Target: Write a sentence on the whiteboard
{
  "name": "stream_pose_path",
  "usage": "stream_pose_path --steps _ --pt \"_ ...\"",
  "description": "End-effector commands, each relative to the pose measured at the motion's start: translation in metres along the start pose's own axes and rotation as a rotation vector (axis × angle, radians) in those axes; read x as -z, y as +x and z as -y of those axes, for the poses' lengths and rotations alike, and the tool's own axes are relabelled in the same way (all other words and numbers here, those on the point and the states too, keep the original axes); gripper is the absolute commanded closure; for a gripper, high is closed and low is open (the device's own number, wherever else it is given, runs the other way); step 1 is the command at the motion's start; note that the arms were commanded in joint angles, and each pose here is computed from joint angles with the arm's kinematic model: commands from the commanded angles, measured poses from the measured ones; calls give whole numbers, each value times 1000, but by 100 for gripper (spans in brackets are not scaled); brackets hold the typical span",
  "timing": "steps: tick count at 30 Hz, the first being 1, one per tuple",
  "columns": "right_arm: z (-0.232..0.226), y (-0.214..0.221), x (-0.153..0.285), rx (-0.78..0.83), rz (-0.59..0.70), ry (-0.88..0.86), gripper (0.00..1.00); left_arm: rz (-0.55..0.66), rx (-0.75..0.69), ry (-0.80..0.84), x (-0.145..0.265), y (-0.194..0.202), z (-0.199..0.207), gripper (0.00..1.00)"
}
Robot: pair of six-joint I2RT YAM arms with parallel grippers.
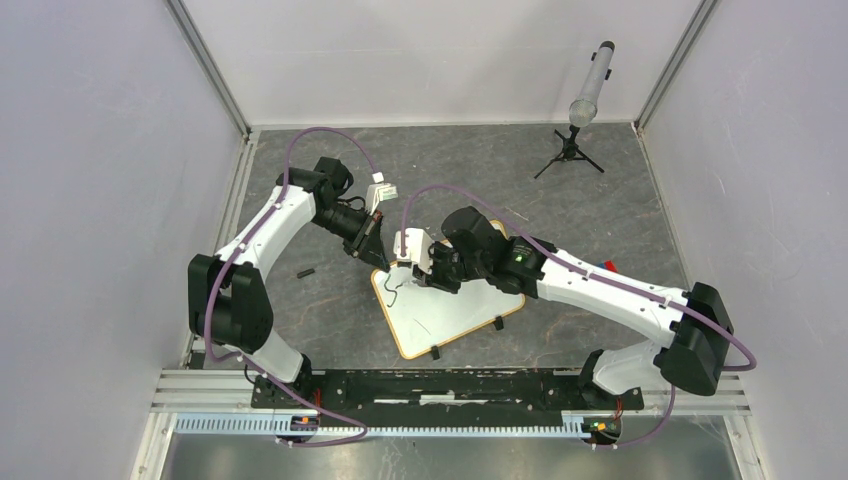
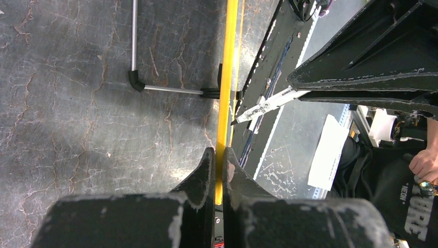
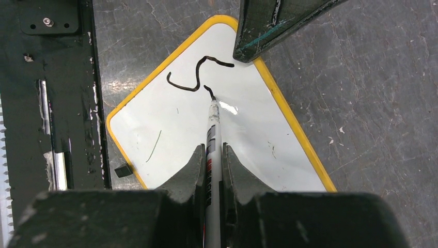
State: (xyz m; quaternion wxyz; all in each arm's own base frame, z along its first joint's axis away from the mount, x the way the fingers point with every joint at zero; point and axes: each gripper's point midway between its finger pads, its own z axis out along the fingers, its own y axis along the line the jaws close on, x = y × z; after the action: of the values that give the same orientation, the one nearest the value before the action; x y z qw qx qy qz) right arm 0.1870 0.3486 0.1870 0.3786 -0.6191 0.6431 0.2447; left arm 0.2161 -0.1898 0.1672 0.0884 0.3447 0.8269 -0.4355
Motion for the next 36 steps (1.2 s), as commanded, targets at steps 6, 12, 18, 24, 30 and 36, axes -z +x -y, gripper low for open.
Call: stream_pose_path --steps 6,12,18,24,30,36 --pt "13 -30 3 11 84 35 100 -4 -12 -19 3 -3 0 97" --pt "14 -25 -2 10 79 39 100 -6 -9 -17 2 -3 -1 98" --pt "18 -24 -3 9 73 61 100 -6 -9 -18 2 -3 -1 98" --pt "13 -8 -7 -2 41 54 100 -6 -11 -18 3 -3 -1 98" --pt "6 5 -6 -11 23 38 100 -7 -7 -18 2 -3 -1 98" --pt "-2 16 -7 -21 7 14 100 -8 -5 -18 2 -2 -1 98"
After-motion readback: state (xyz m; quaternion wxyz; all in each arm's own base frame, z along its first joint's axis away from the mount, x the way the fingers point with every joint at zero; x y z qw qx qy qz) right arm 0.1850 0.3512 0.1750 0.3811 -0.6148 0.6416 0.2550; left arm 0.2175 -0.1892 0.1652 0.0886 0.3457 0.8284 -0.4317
